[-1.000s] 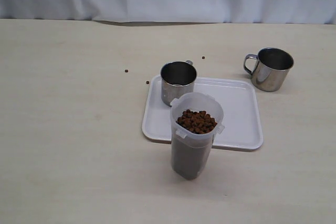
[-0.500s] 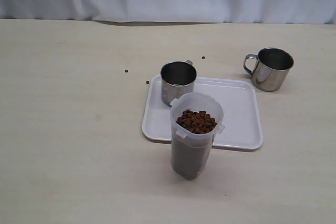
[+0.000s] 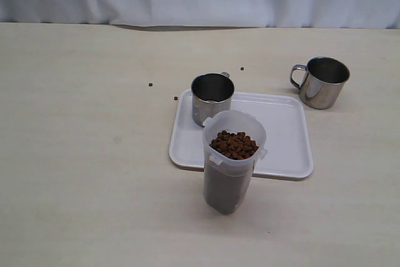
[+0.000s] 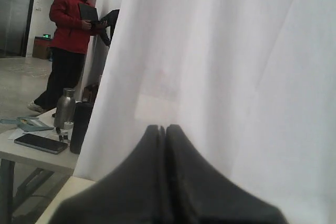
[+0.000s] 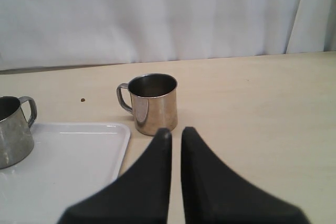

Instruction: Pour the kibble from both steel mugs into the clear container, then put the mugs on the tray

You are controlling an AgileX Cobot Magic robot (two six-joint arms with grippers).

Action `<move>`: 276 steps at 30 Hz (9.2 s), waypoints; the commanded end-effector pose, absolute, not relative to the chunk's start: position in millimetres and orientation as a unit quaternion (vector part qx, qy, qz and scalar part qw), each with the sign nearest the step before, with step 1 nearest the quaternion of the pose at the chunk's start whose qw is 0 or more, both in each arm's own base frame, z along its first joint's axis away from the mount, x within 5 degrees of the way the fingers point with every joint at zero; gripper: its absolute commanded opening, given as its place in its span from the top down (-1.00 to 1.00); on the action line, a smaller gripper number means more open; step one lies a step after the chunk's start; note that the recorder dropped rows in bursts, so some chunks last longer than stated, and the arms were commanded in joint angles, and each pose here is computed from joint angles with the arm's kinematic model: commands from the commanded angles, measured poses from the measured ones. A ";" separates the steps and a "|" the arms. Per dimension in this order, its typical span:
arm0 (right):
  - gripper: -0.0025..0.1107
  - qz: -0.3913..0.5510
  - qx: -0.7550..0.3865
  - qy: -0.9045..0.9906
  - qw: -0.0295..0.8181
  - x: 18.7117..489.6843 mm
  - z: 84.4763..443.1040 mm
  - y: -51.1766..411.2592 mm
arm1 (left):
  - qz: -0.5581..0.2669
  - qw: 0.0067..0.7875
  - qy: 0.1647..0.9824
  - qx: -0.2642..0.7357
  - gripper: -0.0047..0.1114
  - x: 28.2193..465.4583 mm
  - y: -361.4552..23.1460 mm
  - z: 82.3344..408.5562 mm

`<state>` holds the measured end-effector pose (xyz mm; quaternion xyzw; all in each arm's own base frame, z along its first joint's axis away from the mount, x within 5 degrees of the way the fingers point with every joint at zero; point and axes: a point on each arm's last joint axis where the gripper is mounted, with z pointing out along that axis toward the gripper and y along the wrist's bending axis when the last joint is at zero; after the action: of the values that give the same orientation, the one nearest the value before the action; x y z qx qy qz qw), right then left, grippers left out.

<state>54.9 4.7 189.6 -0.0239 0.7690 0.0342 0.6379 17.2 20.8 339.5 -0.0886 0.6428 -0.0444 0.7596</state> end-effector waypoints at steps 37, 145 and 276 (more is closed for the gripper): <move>0.86 0.031 -0.027 0.770 0.637 54.7 188.3 4.6 | -0.053 0.656 0.750 0.072 0.92 54.8 -9.6 193.0; -0.99 0.056 -0.112 0.809 0.574 335.7 66.1 41.1 | -0.020 0.689 0.723 0.051 0.92 56.1 -5.4 200.8; 0.86 0.093 0.037 0.715 0.692 56.3 203.1 4.5 | -0.020 0.687 0.725 0.051 0.92 56.1 -5.4 200.1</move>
<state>56.5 4.5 204.7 0.0371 0.7127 0.0931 0.6943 56.2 -5.4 200.2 0.0520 0.7280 -0.0191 0.6834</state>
